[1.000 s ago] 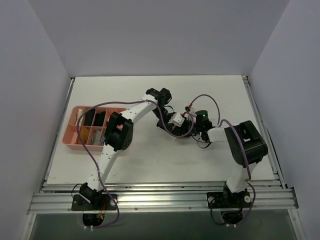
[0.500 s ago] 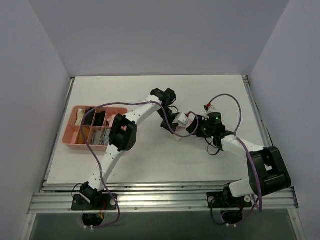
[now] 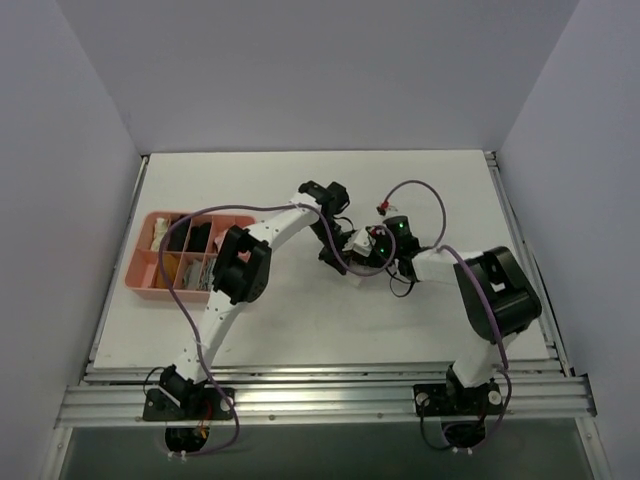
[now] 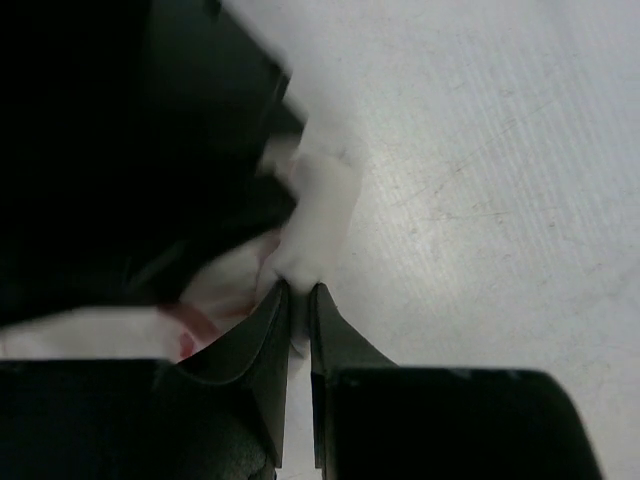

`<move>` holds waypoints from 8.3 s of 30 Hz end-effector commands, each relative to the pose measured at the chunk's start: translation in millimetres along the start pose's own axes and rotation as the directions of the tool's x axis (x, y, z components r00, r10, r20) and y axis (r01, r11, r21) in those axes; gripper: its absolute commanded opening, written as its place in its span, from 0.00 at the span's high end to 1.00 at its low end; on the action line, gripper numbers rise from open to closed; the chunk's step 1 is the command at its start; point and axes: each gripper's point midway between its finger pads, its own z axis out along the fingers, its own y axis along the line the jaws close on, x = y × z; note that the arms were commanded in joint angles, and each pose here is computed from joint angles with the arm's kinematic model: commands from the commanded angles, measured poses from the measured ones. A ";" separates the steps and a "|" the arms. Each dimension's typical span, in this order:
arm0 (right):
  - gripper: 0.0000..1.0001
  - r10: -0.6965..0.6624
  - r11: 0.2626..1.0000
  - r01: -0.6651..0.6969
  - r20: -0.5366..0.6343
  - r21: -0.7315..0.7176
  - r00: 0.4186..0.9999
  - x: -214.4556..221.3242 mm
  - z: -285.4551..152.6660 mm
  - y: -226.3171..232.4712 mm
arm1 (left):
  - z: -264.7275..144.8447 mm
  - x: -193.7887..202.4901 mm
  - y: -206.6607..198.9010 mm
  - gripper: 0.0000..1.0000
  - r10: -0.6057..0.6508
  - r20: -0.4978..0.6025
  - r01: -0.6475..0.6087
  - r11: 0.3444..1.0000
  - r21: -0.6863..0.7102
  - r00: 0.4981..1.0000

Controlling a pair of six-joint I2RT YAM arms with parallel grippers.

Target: Roll the underwear

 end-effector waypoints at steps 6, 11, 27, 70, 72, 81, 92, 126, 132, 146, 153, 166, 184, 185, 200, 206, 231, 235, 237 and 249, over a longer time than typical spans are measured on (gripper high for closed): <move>0.70 -0.062 0.998 0.061 -0.033 -0.013 0.998 -4.4 31.8 21.4 | -3.4 31.6 -107.7 0.88 -0.339 -0.187 0.378 0.893 0.243 0.922; 0.63 0.016 1.000 -0.017 0.046 0.018 0.999 -9.5 -0.4 -0.8 | -1.7 43.6 -108.7 0.89 -0.428 -0.223 0.477 0.840 0.259 0.876; 0.53 0.014 0.984 -0.092 0.452 0.152 0.892 -39.7 -121.4 7.0 | 2.8 56.4 -104.1 0.90 -0.515 -0.249 0.569 0.778 0.267 0.820; 0.57 -0.932 0.190 0.982 -0.312 0.016 0.186 71.9 -27.4 52.9 | 4.1 70.2 -98.3 0.89 -0.552 -0.308 0.622 0.753 0.216 0.775; 0.57 -0.933 0.185 0.982 -0.310 0.025 0.183 67.4 -27.4 50.5 | 5.1 71.5 -98.3 0.89 -0.552 -0.311 0.624 0.751 0.217 0.773; 0.58 -0.929 0.134 0.991 -0.347 0.011 0.129 67.2 -19.3 31.9 | 6.1 73.7 -100.0 0.89 -0.557 -0.320 0.632 0.744 0.217 0.766; 0.98 -0.941 0.185 0.968 -0.315 -0.172 0.124 111.2 -11.9 22.2 | -11.3 60.1 -90.7 0.89 -0.558 -0.261 0.608 0.771 0.188 0.788; 1.00 -0.936 0.339 0.840 -0.246 -0.424 0.253 121.0 -4.0 60.5 | -226.0 37.0 -7.7 0.77 -0.503 0.468 0.670 0.671 -0.319 0.727; 1.00 -0.917 0.396 0.795 -0.247 -0.459 0.314 113.5 0.3 67.3 | -299.9 42.0 12.1 0.76 -0.391 0.620 0.728 0.455 -0.513 0.681; 1.00 -0.719 0.675 0.472 -0.360 -0.567 0.595 108.7 23.0 76.0 | -422.1 4.7 -4.2 0.93 -0.113 0.952 0.796 0.582 -0.168 0.284; 1.00 -0.633 0.680 0.259 -0.369 -0.686 0.681 107.4 20.1 83.6 | -386.5 2.5 -21.8 0.77 0.023 0.875 0.665 0.640 -0.385 0.484; 1.00 -0.362 0.775 -0.024 -0.474 -0.632 0.803 101.5 31.9 70.4 | -305.8 -33.9 -12.3 0.58 -0.092 0.577 0.505 0.609 -0.612 0.811; 1.00 -0.085 0.827 -0.312 -0.652 -0.468 0.754 107.8 47.4 38.0 | -123.3 15.2 -35.7 0.53 -0.210 0.014 0.200 0.904 -0.378 0.978; 1.00 -0.088 0.832 -0.308 -0.657 -0.461 0.748 110.4 47.0 35.8 | -118.4 19.4 -35.1 0.52 -0.219 -0.017 0.196 0.905 -0.377 0.976; 0.99 -0.096 0.829 -0.307 -0.661 -0.466 0.744 111.2 44.1 36.2 | -69.8 30.5 1.1 0.53 -0.119 -0.079 0.072 0.894 -0.441 0.990; 0.99 -0.099 0.827 -0.305 -0.657 -0.472 0.748 108.3 43.4 36.7 | -56.8 41.9 -1.6 0.54 -0.135 -0.116 0.079 0.915 -0.396 0.984; 0.58 0.085 0.964 -0.130 -0.194 -0.232 0.977 21.3 -19.9 22.0 | -29.4 65.8 -52.9 0.98 -0.338 -0.213 0.335 0.941 -0.050 0.917; 0.60 -0.084 0.996 0.085 0.048 -0.016 0.995 5.2 -36.2 21.8 | -32.0 64.7 -61.8 0.98 -0.376 -0.234 0.383 0.924 -0.017 0.896; 0.60 -0.102 0.994 0.106 0.131 -0.021 0.986 11.7 -49.7 47.9 | -33.2 60.6 -65.4 0.98 -0.395 -0.236 0.405 0.914 -0.006 0.888; 0.57 0.023 0.981 -0.101 0.415 0.167 0.909 14.1 -105.1 48.7 | -30.5 58.0 -79.1 0.98 -0.455 -0.266 0.476 0.879 0.017 0.850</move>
